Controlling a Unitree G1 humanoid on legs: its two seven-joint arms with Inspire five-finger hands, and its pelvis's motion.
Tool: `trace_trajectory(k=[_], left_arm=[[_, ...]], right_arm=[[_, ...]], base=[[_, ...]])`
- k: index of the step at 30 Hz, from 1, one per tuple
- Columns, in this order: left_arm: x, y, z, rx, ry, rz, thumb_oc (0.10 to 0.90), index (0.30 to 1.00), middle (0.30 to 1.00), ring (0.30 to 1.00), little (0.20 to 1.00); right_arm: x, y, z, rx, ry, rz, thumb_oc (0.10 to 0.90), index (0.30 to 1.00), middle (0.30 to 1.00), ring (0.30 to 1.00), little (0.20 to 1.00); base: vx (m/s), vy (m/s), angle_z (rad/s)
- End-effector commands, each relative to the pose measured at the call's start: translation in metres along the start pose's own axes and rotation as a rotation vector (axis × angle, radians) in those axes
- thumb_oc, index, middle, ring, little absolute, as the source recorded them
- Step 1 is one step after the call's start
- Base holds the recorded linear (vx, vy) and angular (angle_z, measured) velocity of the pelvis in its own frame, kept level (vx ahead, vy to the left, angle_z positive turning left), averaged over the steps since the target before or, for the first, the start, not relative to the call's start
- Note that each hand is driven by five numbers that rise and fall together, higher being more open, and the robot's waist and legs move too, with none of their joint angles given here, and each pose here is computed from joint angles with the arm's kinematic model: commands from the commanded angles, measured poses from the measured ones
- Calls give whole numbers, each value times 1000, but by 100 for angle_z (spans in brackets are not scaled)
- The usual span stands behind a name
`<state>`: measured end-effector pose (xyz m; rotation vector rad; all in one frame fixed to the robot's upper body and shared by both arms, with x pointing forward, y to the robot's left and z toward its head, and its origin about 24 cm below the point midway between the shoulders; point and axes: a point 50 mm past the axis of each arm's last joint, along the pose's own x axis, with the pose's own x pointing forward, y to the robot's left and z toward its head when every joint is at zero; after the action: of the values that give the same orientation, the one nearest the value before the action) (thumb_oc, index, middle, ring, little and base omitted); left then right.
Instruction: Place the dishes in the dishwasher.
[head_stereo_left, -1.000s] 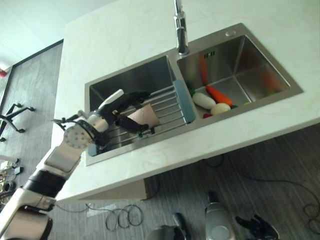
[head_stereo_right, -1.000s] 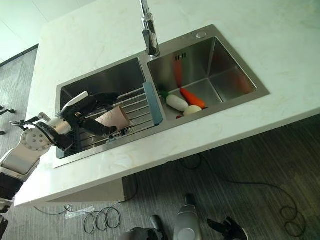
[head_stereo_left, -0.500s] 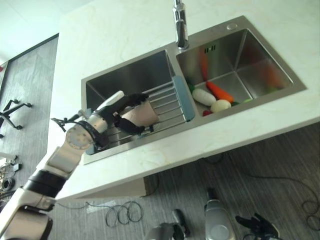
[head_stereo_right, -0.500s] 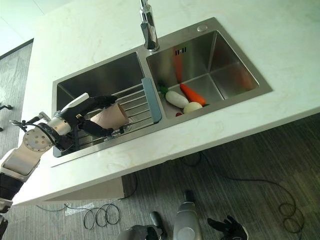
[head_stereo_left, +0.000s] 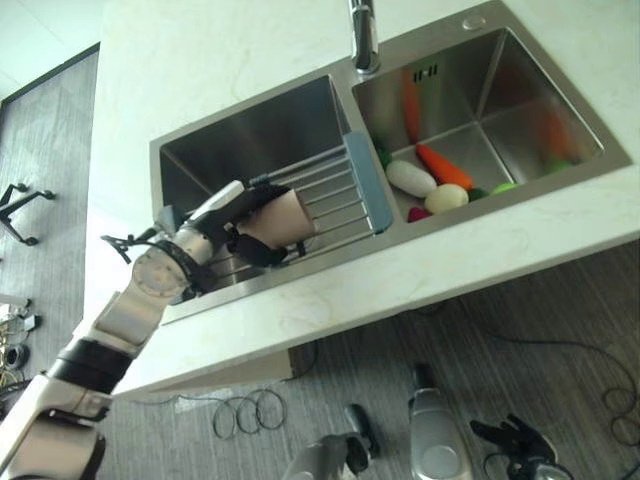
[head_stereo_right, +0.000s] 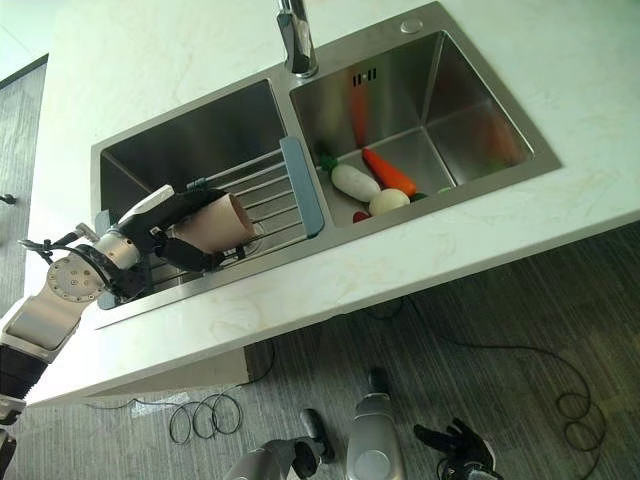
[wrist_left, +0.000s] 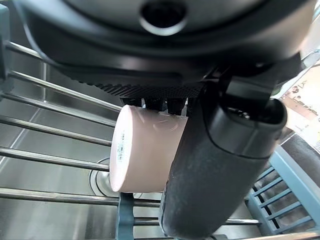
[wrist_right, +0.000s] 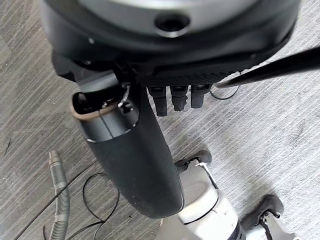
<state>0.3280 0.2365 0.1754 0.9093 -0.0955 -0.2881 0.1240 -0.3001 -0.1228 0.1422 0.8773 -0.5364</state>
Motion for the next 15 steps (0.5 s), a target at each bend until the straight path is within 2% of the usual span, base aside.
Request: trace_trajectory(k=[1,15], left_arm=[[2,36,22,4,-98,158,800,900,900,900,900],[7,44,37,61,-122,157,800,900,900,900,900]], right_arm=[[-2,-11,4,-19,-23,-22,800,900,900,900,900],[3,0,33,-20,-100,22,800,900,900,900,900]], base=[[0,0,0],[-1,5,0]])
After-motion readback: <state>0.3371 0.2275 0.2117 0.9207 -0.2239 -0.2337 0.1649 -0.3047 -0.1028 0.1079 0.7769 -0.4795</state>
